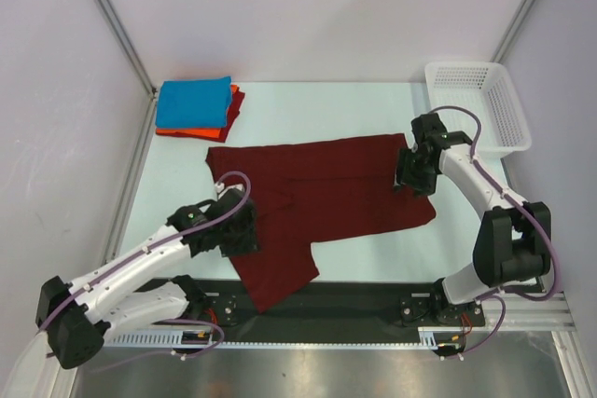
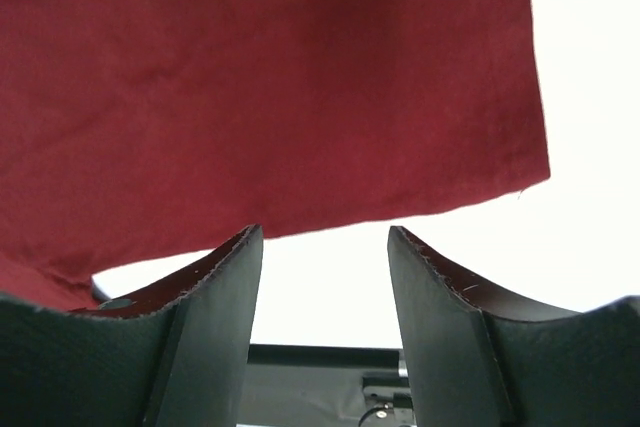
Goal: Fold and stack the t-shirts
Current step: Fold the tshirt
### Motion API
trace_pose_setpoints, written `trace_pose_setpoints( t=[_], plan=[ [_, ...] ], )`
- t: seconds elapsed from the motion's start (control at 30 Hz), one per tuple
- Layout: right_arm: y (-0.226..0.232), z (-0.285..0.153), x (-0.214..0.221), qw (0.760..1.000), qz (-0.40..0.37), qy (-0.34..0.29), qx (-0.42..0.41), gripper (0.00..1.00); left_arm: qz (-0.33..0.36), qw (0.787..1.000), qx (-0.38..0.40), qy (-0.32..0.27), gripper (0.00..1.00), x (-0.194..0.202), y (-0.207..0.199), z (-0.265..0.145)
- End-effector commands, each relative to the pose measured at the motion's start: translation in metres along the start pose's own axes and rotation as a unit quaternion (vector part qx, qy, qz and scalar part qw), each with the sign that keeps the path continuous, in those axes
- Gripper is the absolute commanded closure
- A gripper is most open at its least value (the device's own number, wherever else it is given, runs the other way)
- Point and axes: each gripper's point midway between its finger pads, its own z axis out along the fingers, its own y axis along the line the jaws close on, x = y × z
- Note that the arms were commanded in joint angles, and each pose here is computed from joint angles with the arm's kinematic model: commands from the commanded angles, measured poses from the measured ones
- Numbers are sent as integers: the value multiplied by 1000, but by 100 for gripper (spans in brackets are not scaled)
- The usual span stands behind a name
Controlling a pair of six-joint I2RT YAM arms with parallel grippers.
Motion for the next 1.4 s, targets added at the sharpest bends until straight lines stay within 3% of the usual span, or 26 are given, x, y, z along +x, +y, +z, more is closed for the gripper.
trace_pose_setpoints(
  t=[0.0, 0.13, 0.27, 0.37, 0.53, 0.77, 0.97, 1.37],
  plan=[
    [7, 0, -44, 998, -3, -59, -9, 42, -19, 998, 18, -62, 52, -32, -20, -14],
    [0, 26, -91, 998, 23, -66, -2, 44, 9, 996, 7, -94, 50, -72, -41, -29],
    [-3, 42, -129, 996, 49, -70, -13, 50, -18, 997, 26, -67, 51, -98, -48, -16],
    [3, 53, -156, 995, 39, -88, -25, 53, -40, 996, 41, -75, 51, -120, -43, -9],
    [3, 76, -194, 992, 40, -119, -34, 62, -51, 996, 2, -74, 53, -154, -20, 12],
    [2, 96, -245, 987, 36, -156, -15, 64, -71, 995, 8, -70, 56, -218, -11, 40],
    [-7, 110, -249, 990, 31, -139, 8, 60, -74, 995, 11, -63, 57, -246, -10, 54],
    [-19, 125, -220, 994, 30, -104, 16, 58, -80, 996, 11, -44, 58, -237, -6, 65]
  ],
)
